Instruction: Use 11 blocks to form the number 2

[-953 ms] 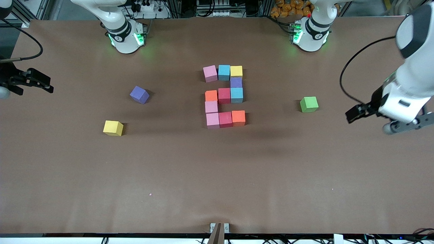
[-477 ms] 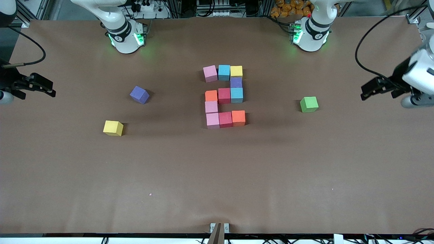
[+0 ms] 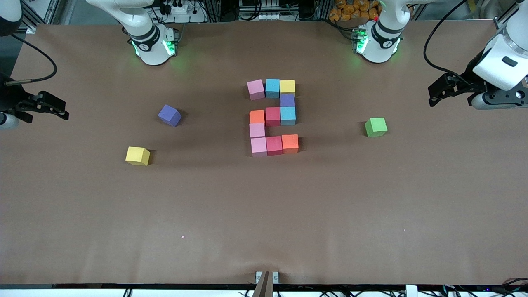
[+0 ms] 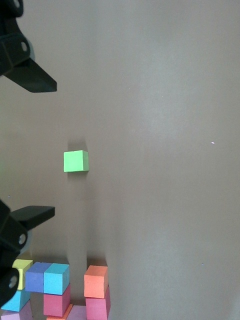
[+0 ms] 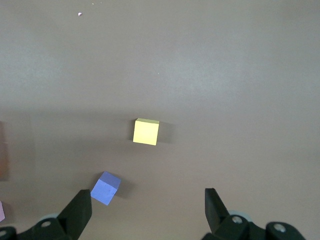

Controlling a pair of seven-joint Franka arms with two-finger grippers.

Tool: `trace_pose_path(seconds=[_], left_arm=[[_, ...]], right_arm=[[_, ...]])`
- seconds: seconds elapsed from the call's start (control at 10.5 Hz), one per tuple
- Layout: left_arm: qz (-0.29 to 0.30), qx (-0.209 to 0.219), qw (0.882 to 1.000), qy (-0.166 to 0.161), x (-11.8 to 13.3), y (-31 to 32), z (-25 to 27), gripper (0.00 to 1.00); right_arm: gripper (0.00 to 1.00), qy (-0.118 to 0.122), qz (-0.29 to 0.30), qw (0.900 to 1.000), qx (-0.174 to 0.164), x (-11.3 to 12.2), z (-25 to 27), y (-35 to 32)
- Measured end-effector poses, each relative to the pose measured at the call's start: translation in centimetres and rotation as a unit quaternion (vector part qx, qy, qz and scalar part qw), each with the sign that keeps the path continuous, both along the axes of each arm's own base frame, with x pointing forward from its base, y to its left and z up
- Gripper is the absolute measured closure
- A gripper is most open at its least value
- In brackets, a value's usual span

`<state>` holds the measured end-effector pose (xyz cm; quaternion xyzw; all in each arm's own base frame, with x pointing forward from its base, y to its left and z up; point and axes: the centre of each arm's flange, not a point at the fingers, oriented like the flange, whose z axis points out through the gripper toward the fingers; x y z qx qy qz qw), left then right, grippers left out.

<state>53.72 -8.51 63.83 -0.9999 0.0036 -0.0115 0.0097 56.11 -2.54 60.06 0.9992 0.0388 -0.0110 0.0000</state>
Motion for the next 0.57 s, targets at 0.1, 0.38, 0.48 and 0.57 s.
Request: trace_pose_path(seconds=[0.1, 0.38, 0.48, 0.57], left_arm=[[-0.009, -0.003, 1.000, 0.001, 0.0, 0.2, 0.0, 0.00], [-0.008, -0.007, 1.000, 0.001, 0.2, 1.4, 0.0, 0.00], [-0.006, -0.008, 1.000, 0.000, 0.2, 1.6, 0.1, 0.00], [-0.005, -0.008, 1.000, 0.000, 0.2, 1.7, 0.1, 0.00]], right_arm=[[0.00, 0.001, 0.000, 1.000, 0.000, 0.0, -0.1, 0.0], [0.00, 0.002, 0.000, 1.000, 0.000, 0.1, -0.2, 0.0], [0.00, 0.001, 0.000, 1.000, 0.000, 0.1, -0.2, 0.0], [0.00, 0.001, 0.000, 1.000, 0.000, 0.2, -0.3, 0.0]])
